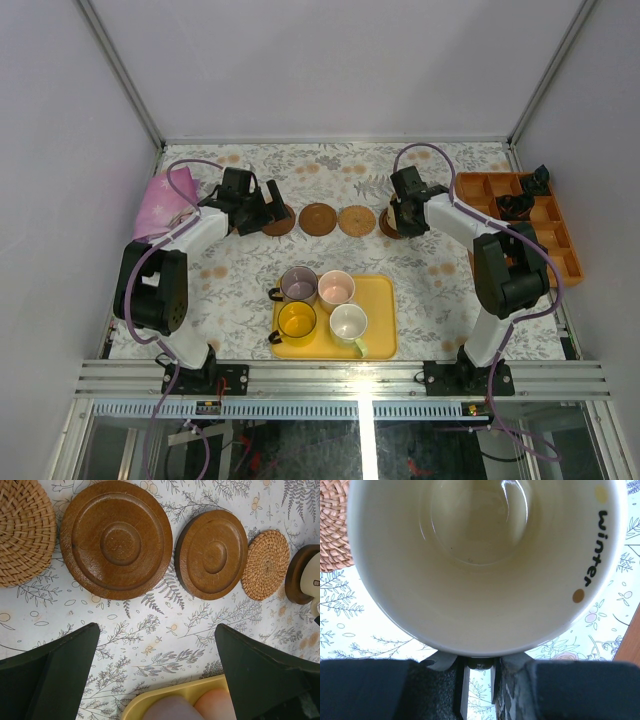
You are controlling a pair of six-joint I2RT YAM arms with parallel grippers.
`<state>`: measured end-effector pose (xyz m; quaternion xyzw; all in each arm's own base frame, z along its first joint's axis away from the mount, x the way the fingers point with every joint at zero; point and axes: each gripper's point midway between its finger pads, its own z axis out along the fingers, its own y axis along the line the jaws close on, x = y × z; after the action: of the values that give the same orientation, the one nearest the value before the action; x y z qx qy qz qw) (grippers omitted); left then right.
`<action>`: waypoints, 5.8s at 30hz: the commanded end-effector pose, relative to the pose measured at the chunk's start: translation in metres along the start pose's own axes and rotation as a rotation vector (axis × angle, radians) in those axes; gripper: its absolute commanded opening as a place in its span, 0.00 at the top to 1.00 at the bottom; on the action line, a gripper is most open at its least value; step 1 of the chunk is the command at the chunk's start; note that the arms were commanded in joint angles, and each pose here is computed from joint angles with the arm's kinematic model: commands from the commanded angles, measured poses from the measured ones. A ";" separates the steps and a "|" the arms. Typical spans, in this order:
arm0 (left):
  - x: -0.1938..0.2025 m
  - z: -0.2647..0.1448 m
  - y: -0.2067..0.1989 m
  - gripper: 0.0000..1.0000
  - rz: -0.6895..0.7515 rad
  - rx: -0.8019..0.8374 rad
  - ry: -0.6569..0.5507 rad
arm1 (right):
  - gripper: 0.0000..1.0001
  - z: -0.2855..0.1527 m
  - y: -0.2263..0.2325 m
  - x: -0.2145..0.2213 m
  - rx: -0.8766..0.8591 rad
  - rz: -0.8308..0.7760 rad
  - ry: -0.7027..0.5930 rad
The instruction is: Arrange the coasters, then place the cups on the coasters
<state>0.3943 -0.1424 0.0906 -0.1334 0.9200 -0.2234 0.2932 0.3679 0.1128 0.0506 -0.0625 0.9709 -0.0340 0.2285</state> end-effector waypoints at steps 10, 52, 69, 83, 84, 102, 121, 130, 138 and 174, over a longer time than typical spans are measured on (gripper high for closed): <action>-0.007 -0.001 -0.007 0.00 -0.005 0.019 -0.028 | 0.92 -0.008 0.000 -0.013 -0.005 0.031 -0.051; -0.007 0.002 -0.005 0.00 0.021 0.012 -0.022 | 0.53 0.000 0.016 -0.029 -0.065 0.047 -0.058; -0.005 -0.003 -0.005 0.00 0.016 0.017 -0.028 | 0.35 -0.030 0.011 -0.030 -0.067 0.061 -0.103; 0.007 -0.011 0.000 0.00 0.020 0.016 -0.021 | 0.30 -0.056 0.016 -0.022 -0.140 0.107 -0.147; 0.007 -0.012 0.000 0.00 0.020 0.015 -0.023 | 0.30 -0.055 0.019 -0.021 -0.151 0.111 -0.146; 0.008 -0.018 0.001 0.00 0.025 0.013 -0.033 | 0.31 -0.019 0.039 -0.018 -0.199 0.095 -0.099; 0.009 -0.013 0.000 0.00 0.023 0.016 -0.022 | 0.32 -0.018 0.057 -0.022 -0.223 0.059 -0.086; 0.010 -0.012 0.002 0.00 0.024 0.015 -0.020 | 0.32 -0.049 0.050 -0.033 -0.188 0.060 -0.153; 0.011 -0.011 0.000 0.00 0.017 0.030 -0.019 | 0.33 -0.090 0.028 -0.050 -0.121 0.113 -0.271; 0.020 -0.015 -0.012 0.00 0.065 0.054 -0.022 | 0.54 -0.114 0.029 -0.017 -0.207 0.114 -0.284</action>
<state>0.3636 -0.1493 0.0833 -0.1184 0.9252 -0.2250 0.2816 0.3271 0.1375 0.1519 -0.0289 0.9349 0.0646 0.3478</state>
